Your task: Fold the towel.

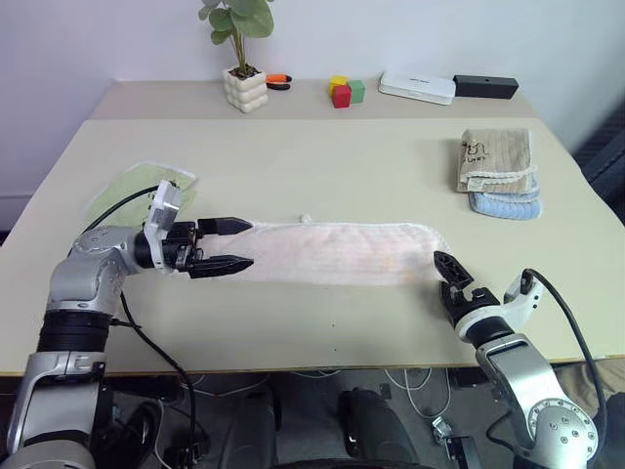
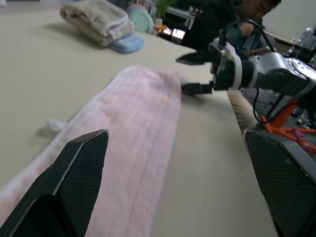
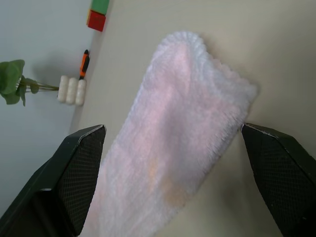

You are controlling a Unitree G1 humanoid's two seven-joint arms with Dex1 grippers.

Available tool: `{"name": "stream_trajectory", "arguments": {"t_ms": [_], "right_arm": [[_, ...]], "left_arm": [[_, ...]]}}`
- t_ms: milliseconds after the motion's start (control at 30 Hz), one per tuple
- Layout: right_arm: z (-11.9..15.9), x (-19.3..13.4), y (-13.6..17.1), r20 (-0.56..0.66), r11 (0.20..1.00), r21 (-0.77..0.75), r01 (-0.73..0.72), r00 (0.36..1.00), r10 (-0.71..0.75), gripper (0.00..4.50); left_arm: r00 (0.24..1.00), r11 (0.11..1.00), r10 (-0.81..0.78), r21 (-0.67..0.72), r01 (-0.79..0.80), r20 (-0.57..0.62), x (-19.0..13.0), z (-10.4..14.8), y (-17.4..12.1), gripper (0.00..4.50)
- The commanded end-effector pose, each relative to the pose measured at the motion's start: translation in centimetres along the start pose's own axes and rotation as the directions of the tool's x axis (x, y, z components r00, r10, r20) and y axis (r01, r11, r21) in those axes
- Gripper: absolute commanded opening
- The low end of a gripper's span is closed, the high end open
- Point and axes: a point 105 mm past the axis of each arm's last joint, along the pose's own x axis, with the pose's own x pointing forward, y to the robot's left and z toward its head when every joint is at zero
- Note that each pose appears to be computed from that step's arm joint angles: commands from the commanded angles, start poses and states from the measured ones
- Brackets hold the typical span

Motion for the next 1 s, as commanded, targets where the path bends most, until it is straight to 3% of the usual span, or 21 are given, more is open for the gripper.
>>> {"name": "stream_trajectory", "arguments": {"t_ms": [33, 167, 267, 500, 800, 900, 1000], "right_arm": [[-1.5, 0.7, -0.1, -0.045, 1.000, 0.016, -0.002, 0.999, 0.003, 4.48], [-2.0, 1.5, -0.1, -0.048, 1.000, 0.030, -0.004, 0.999, 0.005, 4.48], [-2.4, 1.7, -0.1, -0.059, 0.999, 0.036, -0.005, 0.998, 0.007, 3.69], [-2.5, 2.1, 0.2, -0.054, 1.000, 0.028, -0.012, 0.998, 0.014, 0.24], [-0.6, 2.2, 0.6, -0.034, 0.998, -0.068, -0.018, 0.999, 0.015, 0.12], [0.0, 2.2, 1.4, -0.070, 0.950, -0.307, -0.051, 0.997, 0.031, 0.12], [0.2, 2.4, 4.1, -0.133, 0.822, -0.545, -0.165, 0.985, 0.110, 0.12]], "left_arm": [[1.000, 0.999, -0.002, 0.033, 0.002, -0.011, -0.5, 1.1, -0.3, 4.50], [1.000, 0.999, 0.006, 0.052, -0.006, -0.006, -0.6, 1.3, -0.3, 4.50], [1.000, 0.999, 0.009, 0.050, -0.009, -0.001, -0.6, 1.5, -0.3, 4.50], [1.000, 0.999, 0.009, 0.045, -0.009, 0.010, -0.4, 1.5, -0.6, 4.50], [0.999, 0.999, 0.023, 0.046, -0.024, 0.025, -0.3, 1.5, -0.7, 4.50], [0.999, 0.998, 0.031, 0.047, -0.032, 0.031, -0.2, 1.5, -0.7, 4.50], [0.999, 0.998, 0.036, 0.046, -0.037, 0.033, -0.2, 1.4, -0.7, 4.50]]}}
